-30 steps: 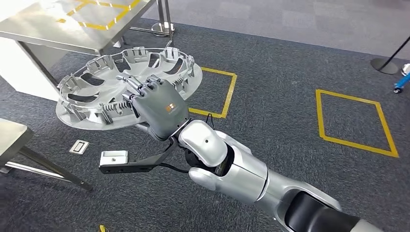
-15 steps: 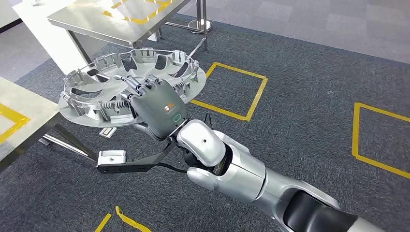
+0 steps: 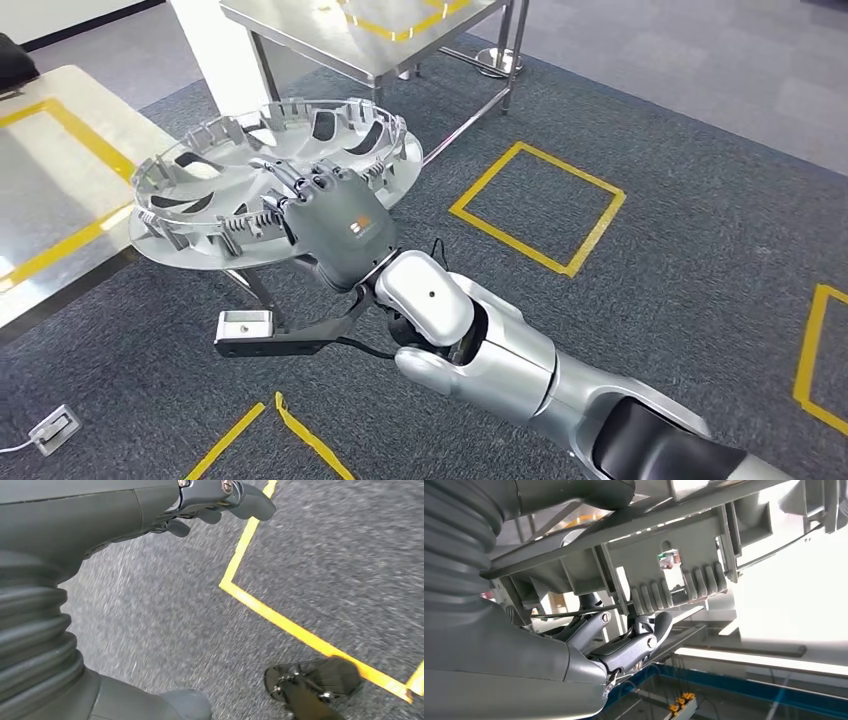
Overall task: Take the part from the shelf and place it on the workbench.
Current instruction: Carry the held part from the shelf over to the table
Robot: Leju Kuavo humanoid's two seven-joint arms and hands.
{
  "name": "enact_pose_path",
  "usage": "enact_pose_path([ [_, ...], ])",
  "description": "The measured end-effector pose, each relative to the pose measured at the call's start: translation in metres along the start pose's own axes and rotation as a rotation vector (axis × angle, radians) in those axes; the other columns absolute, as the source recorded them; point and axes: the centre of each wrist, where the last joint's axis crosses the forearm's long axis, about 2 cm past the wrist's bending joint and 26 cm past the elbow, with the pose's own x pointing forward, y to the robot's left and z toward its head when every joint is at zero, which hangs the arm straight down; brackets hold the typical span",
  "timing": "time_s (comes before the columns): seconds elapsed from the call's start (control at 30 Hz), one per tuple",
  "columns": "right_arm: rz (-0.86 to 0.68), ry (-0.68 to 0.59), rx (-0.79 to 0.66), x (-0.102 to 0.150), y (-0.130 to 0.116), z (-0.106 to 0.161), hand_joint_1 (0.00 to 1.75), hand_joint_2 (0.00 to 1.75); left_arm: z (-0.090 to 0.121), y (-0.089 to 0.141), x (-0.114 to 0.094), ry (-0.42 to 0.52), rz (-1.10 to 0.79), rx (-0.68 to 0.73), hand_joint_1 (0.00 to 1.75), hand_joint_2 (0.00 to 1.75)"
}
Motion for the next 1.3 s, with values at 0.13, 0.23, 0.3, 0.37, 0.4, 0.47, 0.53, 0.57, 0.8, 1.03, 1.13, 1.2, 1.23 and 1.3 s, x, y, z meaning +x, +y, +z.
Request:
enact_pose_path([
  [0.13, 0.001, 0.004, 0.001, 0.000, 0.000, 0.001, 1.75, 1.75, 0.000, 0.000, 0.001, -0.004, 0.005, 0.000, 0.00, 1.75],
  [0.23, 0.002, 0.003, -0.001, 0.000, 0.000, 0.000, 1.75, 1.75, 0.000, -0.001, -0.001, 0.000, 0.008, 0.001, 0.00, 1.75],
  [0.3, 0.003, 0.001, -0.004, 0.000, -0.001, -0.002, 1.75, 1.75, 0.001, -0.002, -0.003, 0.003, 0.009, 0.003, 0.00, 1.75],
  [0.37, 0.004, -0.003, -0.007, 0.000, -0.002, -0.003, 1.75, 1.75, 0.001, -0.003, -0.002, 0.001, 0.009, 0.004, 0.00, 1.75],
  [0.4, 0.005, -0.005, -0.008, -0.001, -0.002, -0.003, 1.75, 1.75, 0.001, -0.003, -0.001, -0.001, 0.009, 0.005, 0.00, 1.75],
  [0.47, 0.005, -0.006, -0.007, -0.002, -0.002, -0.003, 1.75, 1.75, 0.001, -0.003, -0.001, -0.003, 0.008, 0.004, 0.00, 1.75],
  [0.53, 0.003, -0.005, -0.004, -0.003, -0.002, -0.003, 1.75, 1.75, 0.001, -0.003, -0.001, -0.003, 0.005, 0.003, 0.00, 1.75],
  [0.57, 0.002, -0.004, -0.004, -0.003, -0.001, -0.003, 1.75, 1.75, 0.001, -0.003, -0.001, -0.004, 0.003, 0.003, 0.00, 1.75],
  [0.8, 0.006, -0.004, -0.018, -0.005, -0.003, -0.005, 1.75, 1.75, 0.000, -0.003, 0.002, -0.007, -0.002, -0.006, 0.00, 1.75],
  [1.03, 0.013, 0.003, -0.006, -0.010, 0.000, 0.000, 1.75, 1.75, 0.000, -0.003, 0.005, -0.021, 0.001, -0.007, 0.00, 1.75],
  [1.13, 0.014, 0.003, -0.007, -0.011, -0.001, -0.001, 1.75, 1.75, 0.000, -0.003, 0.006, -0.028, 0.002, -0.008, 0.00, 1.75],
  [1.2, 0.014, 0.003, -0.008, -0.011, -0.001, -0.001, 1.75, 1.75, 0.000, -0.004, 0.007, -0.031, 0.003, -0.009, 0.00, 1.75],
  [1.23, 0.015, 0.003, -0.009, -0.011, -0.001, -0.001, 1.75, 1.75, 0.000, -0.004, 0.007, -0.030, 0.003, -0.009, 0.00, 1.75],
  [1.3, 0.013, 0.003, -0.010, -0.011, -0.002, -0.002, 1.75, 1.75, 0.000, -0.004, 0.004, -0.023, 0.002, -0.011, 0.00, 1.75],
])
